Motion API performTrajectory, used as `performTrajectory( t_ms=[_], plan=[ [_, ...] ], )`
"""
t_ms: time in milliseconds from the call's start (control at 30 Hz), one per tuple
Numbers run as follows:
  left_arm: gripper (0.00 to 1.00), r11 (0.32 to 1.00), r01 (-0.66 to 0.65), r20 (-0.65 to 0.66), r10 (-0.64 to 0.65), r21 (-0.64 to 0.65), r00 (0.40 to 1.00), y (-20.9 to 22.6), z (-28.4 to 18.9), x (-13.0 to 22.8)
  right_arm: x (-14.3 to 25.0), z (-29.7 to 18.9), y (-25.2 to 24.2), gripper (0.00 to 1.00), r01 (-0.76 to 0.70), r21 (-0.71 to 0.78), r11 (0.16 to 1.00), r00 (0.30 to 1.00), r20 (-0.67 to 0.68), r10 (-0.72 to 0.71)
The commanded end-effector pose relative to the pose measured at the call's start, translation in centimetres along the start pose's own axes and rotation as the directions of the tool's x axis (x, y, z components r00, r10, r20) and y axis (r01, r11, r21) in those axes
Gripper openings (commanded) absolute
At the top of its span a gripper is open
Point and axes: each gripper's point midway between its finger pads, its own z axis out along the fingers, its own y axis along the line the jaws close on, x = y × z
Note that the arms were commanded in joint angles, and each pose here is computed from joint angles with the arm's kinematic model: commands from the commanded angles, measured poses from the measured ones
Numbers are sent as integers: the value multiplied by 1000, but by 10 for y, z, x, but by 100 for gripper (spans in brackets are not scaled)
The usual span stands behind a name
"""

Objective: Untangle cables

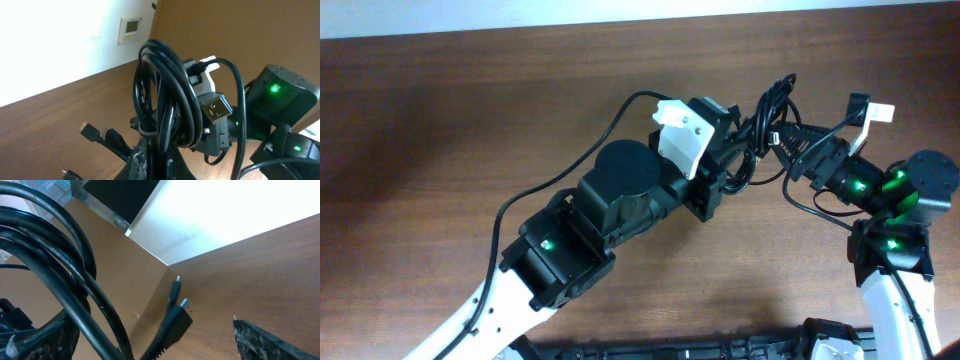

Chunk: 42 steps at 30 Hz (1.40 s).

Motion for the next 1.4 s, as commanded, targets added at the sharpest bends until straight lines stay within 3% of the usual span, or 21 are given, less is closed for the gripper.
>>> performTrajectory(
  t_ms=[0, 233, 733, 1033, 1367],
  plan=[
    [0, 991, 2, 0, -2, 133, 1000, -28, 2, -5, -6, -1, -1, 98, -1, 15, 1000, 1000, 30, 1],
    [0, 972, 1, -21, 4, 235, 1000, -45, 0, -2, -16, -2, -9, 98, -5, 62, 998, 996, 90, -1],
    [0, 968, 0, -20, 5, 251, 1000, -47, -4, -3, -36, -7, -26, 98, -22, 154, 988, 979, 203, -9],
    [0, 966, -12, 13, 9, 258, 1000, -50, -14, -13, -42, -33, -62, 98, -138, 270, 953, 962, 266, 64],
    [0, 984, -24, 53, 14, 174, 998, -24, -17, -25, -26, -34, -57, 98, -89, 234, 968, 985, 167, 51]
  ],
)
